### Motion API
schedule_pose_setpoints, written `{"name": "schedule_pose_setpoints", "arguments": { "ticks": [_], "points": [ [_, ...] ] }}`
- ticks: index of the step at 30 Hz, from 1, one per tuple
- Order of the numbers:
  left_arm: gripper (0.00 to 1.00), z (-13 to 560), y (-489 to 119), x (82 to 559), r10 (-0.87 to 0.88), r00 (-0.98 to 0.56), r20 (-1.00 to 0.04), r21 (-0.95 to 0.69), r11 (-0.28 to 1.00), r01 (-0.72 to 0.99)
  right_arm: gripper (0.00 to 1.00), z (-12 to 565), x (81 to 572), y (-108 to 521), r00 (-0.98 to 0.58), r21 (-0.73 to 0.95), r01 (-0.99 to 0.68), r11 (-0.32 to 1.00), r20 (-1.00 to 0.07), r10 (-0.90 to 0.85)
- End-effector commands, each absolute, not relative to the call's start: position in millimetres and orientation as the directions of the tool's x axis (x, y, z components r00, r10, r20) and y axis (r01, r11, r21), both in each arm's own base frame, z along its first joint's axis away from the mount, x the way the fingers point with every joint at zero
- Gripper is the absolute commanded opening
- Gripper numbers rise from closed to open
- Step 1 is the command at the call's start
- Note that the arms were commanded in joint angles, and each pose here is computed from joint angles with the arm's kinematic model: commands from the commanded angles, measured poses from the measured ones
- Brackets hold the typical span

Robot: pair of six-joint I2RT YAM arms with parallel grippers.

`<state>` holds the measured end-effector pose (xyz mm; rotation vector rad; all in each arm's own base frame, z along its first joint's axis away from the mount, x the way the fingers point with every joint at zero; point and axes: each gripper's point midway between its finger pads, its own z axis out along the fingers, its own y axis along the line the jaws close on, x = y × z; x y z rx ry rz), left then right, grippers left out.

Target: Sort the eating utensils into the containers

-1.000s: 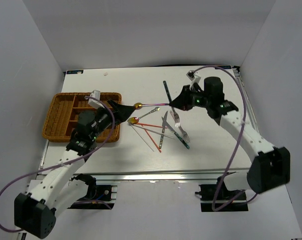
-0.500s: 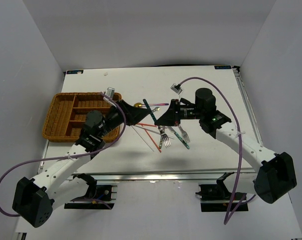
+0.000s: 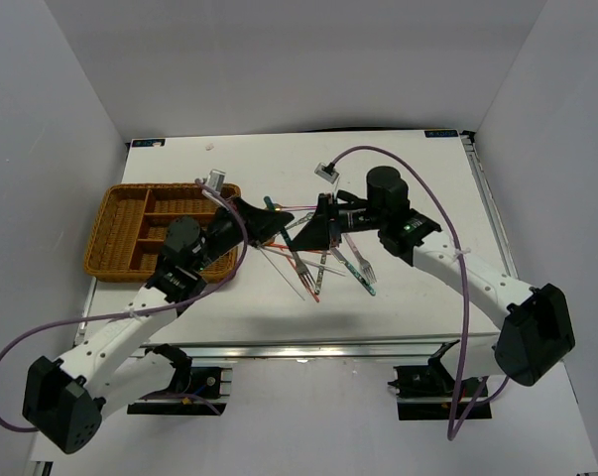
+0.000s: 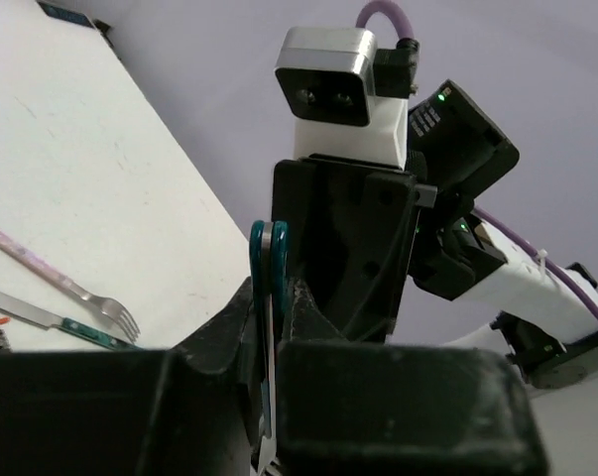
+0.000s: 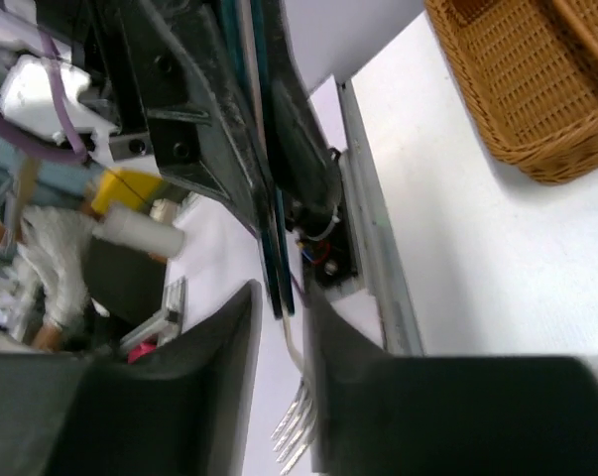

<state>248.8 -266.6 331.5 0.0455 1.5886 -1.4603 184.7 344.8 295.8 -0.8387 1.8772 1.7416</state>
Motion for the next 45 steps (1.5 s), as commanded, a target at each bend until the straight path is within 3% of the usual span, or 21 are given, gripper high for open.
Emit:
{"name": "schedule_pose_setpoints", "arguments": {
  "ticks": [1, 2, 3, 4, 5, 6, 8, 9, 13, 16, 20, 34, 41, 45],
  "points": [
    [0.0, 347.8, -240.8, 251.5, -0.613, -0.444, -0.654, -0.733, 0.369, 0.571, 0.47, 328.6, 191.5, 334.0, -0.655, 0.654, -0.756, 0.029, -0.754, -0.058],
    [0.0, 329.4, -223.7, 267.5, -0.645, -0.414, -0.642, -0.761, 0.467, 0.451, 0.64, 329.2, 195.2, 329.6, -0.649, 0.647, -0.761, 0.051, -0.76, -0.045],
    [0.0, 334.9, -209.2, 271.8, -0.673, -0.37, -0.64, -0.764, 0.509, 0.397, 0.89, 324.3, 198.4, 323.5, -0.663, 0.657, -0.748, 0.093, -0.748, -0.043],
    [0.0, 330.3, -192.9, 280.4, -0.696, -0.327, -0.639, -0.769, 0.561, 0.307, 0.89, 326.3, 212.9, 312.0, -0.629, 0.62, -0.766, 0.167, -0.777, 0.001],
    [0.0, 297.9, -157.2, 292.5, -0.708, -0.272, -0.652, -0.748, 0.66, 0.071, 0.89, 325.2, 220.3, 304.6, -0.618, 0.606, -0.763, 0.223, -0.786, 0.02],
    [0.0, 307.7, -136.0, 294.7, -0.728, -0.209, -0.653, -0.74, 0.672, -0.027, 0.89, 310.9, 225.3, 293.9, -0.647, 0.618, -0.723, 0.309, -0.763, 0.014],
    [0.0, 269.1, -86.3, 287.3, -0.737, -0.163, -0.656, -0.656, 0.663, -0.36, 0.89, 307.1, 243.7, 269.7, -0.584, 0.545, -0.699, 0.463, -0.809, 0.071],
    [0.0, 284.8, -57.2, 287.4, -0.73, -0.042, -0.683, -0.641, 0.625, -0.445, 0.89, 311.4, 242.6, 257.3, -0.558, 0.526, -0.685, 0.504, -0.823, 0.101],
    [0.0, 280.4, 8.8, 273.7, -0.691, 0.163, -0.705, -0.616, 0.481, -0.625, 0.89, 295.0, 247.1, 224.9, -0.496, 0.476, -0.6, 0.643, -0.852, 0.167],
    [0.0, 264.9, 48.0, 276.4, -0.653, 0.165, -0.739, -0.537, 0.423, -0.73, 0.89, 280.0, 243.0, 209.4, -0.491, 0.442, -0.564, 0.698, -0.859, 0.147],
    [0.0, 208.3, 59.1, 307.3, -0.748, 0.015, -0.664, -0.484, 0.414, -0.771, 0.89, 269.4, 237.7, 202.0, -0.506, 0.404, -0.561, 0.723, -0.858, 0.086],
    [0.03, 123.3, 45.6, 335.4, -0.846, -0.049, -0.53, -0.543, 0.384, -0.747, 0.89, 245.7, 229.9, 203.9, -0.516, 0.382, -0.598, 0.704, -0.856, 0.026],
    [0.21, 107.5, 44.3, 323.1, -0.865, -0.002, -0.502, -0.579, 0.338, -0.742, 0.89, 232.9, 236.3, 201.6, -0.539, 0.376, -0.569, 0.732, -0.842, 0.014],
    [0.54, 107.3, 40.2, 318.6, -0.874, 0.013, -0.485, -0.614, 0.33, -0.717, 0.89, 224.8, 244.3, 196.9, -0.558, 0.364, -0.525, 0.769, -0.83, 0.011]
  ]
}}
